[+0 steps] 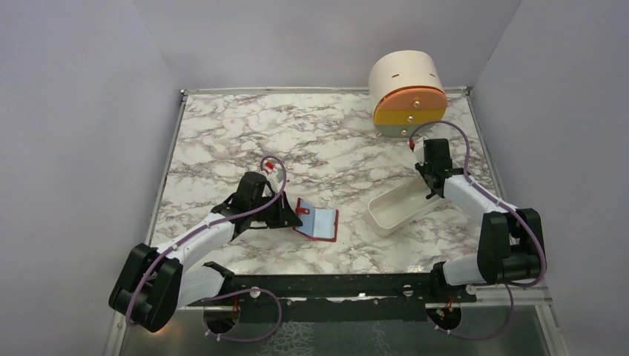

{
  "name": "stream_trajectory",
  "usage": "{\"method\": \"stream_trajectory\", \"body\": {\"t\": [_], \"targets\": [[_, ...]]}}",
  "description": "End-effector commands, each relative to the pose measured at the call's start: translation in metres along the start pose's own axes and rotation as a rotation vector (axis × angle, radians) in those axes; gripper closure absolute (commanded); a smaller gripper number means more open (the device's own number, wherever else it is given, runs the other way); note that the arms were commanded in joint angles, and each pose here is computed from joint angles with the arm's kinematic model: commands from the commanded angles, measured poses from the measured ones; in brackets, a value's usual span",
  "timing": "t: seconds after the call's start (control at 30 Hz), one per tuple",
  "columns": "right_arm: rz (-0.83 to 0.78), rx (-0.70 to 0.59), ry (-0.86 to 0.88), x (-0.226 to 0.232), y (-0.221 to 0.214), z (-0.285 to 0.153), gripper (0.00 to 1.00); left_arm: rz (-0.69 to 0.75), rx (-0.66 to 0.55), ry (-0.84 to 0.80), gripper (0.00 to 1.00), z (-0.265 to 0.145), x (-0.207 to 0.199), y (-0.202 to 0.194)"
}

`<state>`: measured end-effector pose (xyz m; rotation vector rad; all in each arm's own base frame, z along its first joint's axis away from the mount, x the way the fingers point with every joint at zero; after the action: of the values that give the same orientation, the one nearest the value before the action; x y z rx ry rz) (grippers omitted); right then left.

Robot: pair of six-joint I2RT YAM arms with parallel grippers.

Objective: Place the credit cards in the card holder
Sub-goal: Pick up the credit card from the storage box.

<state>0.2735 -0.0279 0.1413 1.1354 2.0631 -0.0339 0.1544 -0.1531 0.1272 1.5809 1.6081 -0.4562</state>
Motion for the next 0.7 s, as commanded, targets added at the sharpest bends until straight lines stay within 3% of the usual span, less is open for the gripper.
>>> {"method": "stream_trajectory", "body": {"t": [0.0,0.57,0.67], "targets": [[0.03,-0.023,-0.066,-0.013,0.007,-0.001,0.66,0.024,-0.005,-0.051,1.0,0.0,-0.009,0.005],[0.051,-0.02,-0.033,-0.018,0.011,-0.011,0.98,0.031,-0.01,-0.057,1.0,-0.001,-0.01,0.005],[0.072,-0.02,0.013,-0.018,0.014,-0.017,0.99,0.031,-0.014,-0.054,1.0,-0.001,-0.01,0.005]]}}
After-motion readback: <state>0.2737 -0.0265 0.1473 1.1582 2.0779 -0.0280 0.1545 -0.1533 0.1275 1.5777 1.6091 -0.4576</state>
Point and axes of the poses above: each gripper's point midway between its finger pads, its own z axis out along the fingers, its own x axis along the line the jaws close on, y = z × x, the point moved 9 cm from there along -z, back along the fingers, and after that the axes turned 5 degrees about -z, right-handed, at the moved point
